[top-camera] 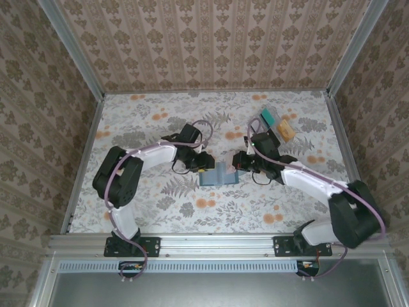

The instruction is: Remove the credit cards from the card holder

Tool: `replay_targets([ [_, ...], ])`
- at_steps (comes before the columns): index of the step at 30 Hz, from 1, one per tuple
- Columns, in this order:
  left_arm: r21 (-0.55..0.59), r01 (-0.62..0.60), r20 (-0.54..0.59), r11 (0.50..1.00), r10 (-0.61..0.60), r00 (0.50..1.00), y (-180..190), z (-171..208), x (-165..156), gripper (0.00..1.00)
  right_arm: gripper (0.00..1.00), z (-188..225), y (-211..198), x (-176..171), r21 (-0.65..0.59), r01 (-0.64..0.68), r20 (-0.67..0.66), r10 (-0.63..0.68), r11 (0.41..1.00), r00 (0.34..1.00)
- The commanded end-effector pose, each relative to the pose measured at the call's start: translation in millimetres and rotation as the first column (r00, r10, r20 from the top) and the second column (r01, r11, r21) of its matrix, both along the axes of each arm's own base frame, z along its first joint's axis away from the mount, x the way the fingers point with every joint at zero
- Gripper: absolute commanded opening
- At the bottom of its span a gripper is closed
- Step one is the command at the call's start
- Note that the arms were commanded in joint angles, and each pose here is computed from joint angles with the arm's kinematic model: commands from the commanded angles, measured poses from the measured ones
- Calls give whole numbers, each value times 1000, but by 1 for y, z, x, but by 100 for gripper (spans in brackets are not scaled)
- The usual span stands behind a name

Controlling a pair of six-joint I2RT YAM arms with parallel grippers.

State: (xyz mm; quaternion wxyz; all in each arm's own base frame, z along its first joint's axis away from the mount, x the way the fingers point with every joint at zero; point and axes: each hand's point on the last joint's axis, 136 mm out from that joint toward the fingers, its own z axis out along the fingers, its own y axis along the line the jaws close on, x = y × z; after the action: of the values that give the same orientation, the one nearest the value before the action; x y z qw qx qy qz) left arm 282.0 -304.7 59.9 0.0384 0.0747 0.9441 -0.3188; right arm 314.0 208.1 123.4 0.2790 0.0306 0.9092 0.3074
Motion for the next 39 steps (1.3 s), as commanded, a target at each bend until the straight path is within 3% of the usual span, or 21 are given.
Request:
replay_targets([
  [1,-7,-29,86,1000,30,996,15,42,8,49,0,23,-35,-5,-154,38,93,-24,987,995],
  [7,86,-106,158,991,91,983,61,54,6,72,0,80,-71,3,-251,126,229,-68,960,971],
  [14,146,-218,238,965,180,955,112,60,-3,100,0,115,-84,37,-343,123,266,-30,931,964],
  [20,123,-276,275,953,235,932,144,68,-8,100,0,118,-82,85,-448,58,255,66,892,965],
  [27,149,-285,324,947,225,919,162,74,-2,100,1,111,-94,148,-421,37,233,69,906,970],
  [33,146,-284,302,948,231,925,165,66,1,100,0,67,-109,182,-512,-27,128,107,859,986],
  [39,141,-290,281,947,243,928,164,59,2,100,1,25,-104,192,-531,-131,30,173,837,984],
])
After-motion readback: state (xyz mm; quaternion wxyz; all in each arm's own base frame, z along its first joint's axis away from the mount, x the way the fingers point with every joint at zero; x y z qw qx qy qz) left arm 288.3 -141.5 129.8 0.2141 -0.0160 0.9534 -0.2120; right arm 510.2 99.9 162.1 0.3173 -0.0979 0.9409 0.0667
